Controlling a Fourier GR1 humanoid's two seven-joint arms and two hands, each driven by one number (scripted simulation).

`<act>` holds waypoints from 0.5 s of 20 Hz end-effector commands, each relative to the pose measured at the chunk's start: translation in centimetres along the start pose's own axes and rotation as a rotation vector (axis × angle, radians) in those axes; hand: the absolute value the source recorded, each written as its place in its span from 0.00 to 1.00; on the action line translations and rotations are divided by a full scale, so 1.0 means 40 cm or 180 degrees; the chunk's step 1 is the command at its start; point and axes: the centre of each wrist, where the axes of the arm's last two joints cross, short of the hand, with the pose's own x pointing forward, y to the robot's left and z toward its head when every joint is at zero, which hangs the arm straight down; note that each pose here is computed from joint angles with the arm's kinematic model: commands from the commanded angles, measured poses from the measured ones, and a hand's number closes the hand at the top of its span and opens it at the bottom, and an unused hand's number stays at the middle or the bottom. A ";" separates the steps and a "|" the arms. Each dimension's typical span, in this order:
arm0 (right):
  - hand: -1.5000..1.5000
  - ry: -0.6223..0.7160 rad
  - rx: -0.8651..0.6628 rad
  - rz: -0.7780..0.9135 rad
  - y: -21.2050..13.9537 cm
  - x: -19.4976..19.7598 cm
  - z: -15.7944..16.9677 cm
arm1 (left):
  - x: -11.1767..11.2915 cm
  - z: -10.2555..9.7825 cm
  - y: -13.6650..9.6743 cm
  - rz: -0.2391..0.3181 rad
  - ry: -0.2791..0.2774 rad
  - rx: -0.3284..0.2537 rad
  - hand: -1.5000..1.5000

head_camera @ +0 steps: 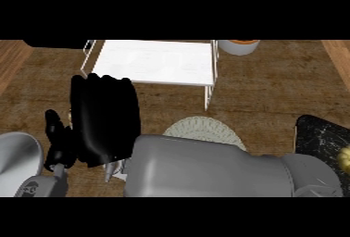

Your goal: Pick the cupcake from the placemat and place it in the tiered shelf

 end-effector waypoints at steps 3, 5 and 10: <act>1.00 0.0616 -0.0392 -0.0110 -0.122 0.146 -0.037 | 0.001 0.001 0.003 0.0037 0.0023 0.0029 0.50; 1.00 0.0626 -0.0483 -0.0098 -0.162 0.172 -0.056 | -0.017 0.008 0.021 0.0111 0.0041 0.0084 0.50; 1.00 0.0786 -0.0612 -0.0233 -0.235 0.212 -0.124 | -0.017 0.009 0.024 0.0040 0.0046 0.0115 0.50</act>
